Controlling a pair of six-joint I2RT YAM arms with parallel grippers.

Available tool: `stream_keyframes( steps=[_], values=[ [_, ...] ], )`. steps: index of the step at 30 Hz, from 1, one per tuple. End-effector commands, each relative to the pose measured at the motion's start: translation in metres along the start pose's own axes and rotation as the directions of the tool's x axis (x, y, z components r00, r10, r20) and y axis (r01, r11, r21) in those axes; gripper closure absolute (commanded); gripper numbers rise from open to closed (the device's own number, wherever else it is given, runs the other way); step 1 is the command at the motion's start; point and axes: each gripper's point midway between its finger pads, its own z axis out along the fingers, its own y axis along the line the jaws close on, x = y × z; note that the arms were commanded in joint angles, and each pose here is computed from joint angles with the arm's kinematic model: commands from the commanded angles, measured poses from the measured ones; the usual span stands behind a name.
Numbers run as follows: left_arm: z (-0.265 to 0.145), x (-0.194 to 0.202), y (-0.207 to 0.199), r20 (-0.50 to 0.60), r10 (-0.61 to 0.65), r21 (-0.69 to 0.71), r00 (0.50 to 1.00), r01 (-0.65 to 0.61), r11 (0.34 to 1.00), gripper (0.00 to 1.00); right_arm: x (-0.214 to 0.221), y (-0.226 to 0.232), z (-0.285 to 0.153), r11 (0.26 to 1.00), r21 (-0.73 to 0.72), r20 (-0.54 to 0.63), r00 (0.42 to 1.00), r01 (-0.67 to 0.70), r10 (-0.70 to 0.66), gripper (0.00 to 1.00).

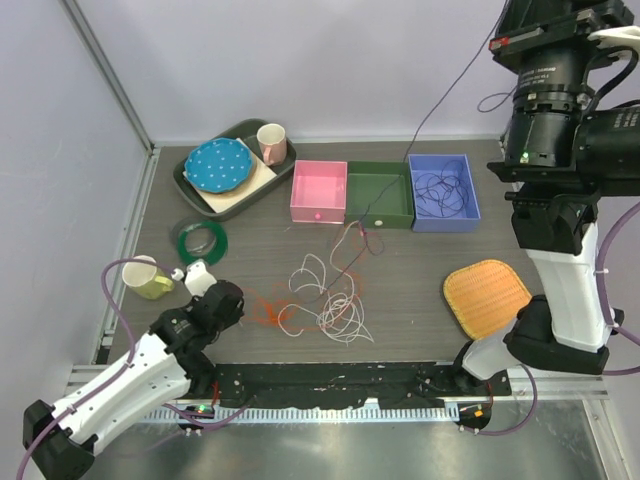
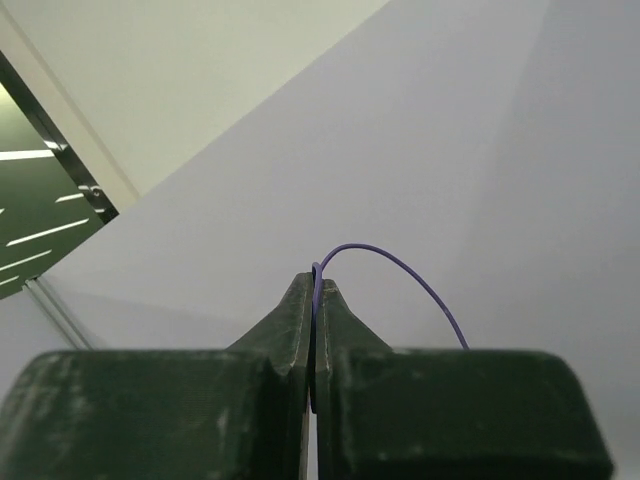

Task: Untangle the cables

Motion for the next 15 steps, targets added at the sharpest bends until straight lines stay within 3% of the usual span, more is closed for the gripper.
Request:
stream_keyframes(
  steps=[1, 4, 5, 7, 9, 12, 14, 15],
  values=[
    [-0.002, -0.003, -0.002, -0.002, 0.014, -0.009, 1.0, -0.014, 1.0, 0.93, 0.011, 0.009, 0.003, 0.995, -0.046, -0.012, 0.996, 0.083, -0.084, 0.99],
    [-0.006, -0.001, -0.038, -0.041, 0.059, 0.149, 0.997, -0.053, 0.987, 0.48, 0.054, 0.019, -0.005, 0.984, -0.128, -0.102, 0.986, 0.121, -0.134, 0.99],
    [-0.008, -0.004, -0.053, -0.034, 0.055, 0.21, 0.998, -0.047, 0.977, 0.11, 0.069, 0.021, -0.009, 0.982, -0.146, -0.142, 0.98, 0.118, -0.139, 0.99],
    [-0.017, 0.0, -0.073, -0.061, 0.106, 0.315, 0.993, -0.081, 0.946, 0.03, 0.097, 0.027, -0.016, 0.971, -0.2, -0.197, 0.965, 0.133, -0.173, 0.99],
    [-0.031, 0.0, -0.104, -0.068, 0.129, 0.462, 0.989, -0.084, 0.883, 0.0, 0.123, 0.029, -0.026, 0.963, -0.24, -0.267, 0.946, 0.122, -0.186, 0.99],
    [-0.054, -0.004, -0.145, -0.024, 0.18, 0.655, 0.983, -0.121, 0.746, 0.0, 0.148, 0.042, -0.046, 0.943, -0.331, -0.355, 0.921, 0.035, -0.159, 0.99],
    [-0.079, -0.003, -0.174, -0.015, 0.226, 0.778, 0.974, -0.13, 0.614, 0.0, 0.162, 0.052, -0.061, 0.917, -0.399, -0.403, 0.902, -0.024, -0.152, 0.99],
    [-0.078, 0.003, -0.18, -0.033, 0.251, 0.792, 0.967, -0.128, 0.597, 0.0, 0.172, 0.053, -0.069, 0.909, -0.414, -0.434, 0.888, -0.047, -0.152, 0.99]
  ],
)
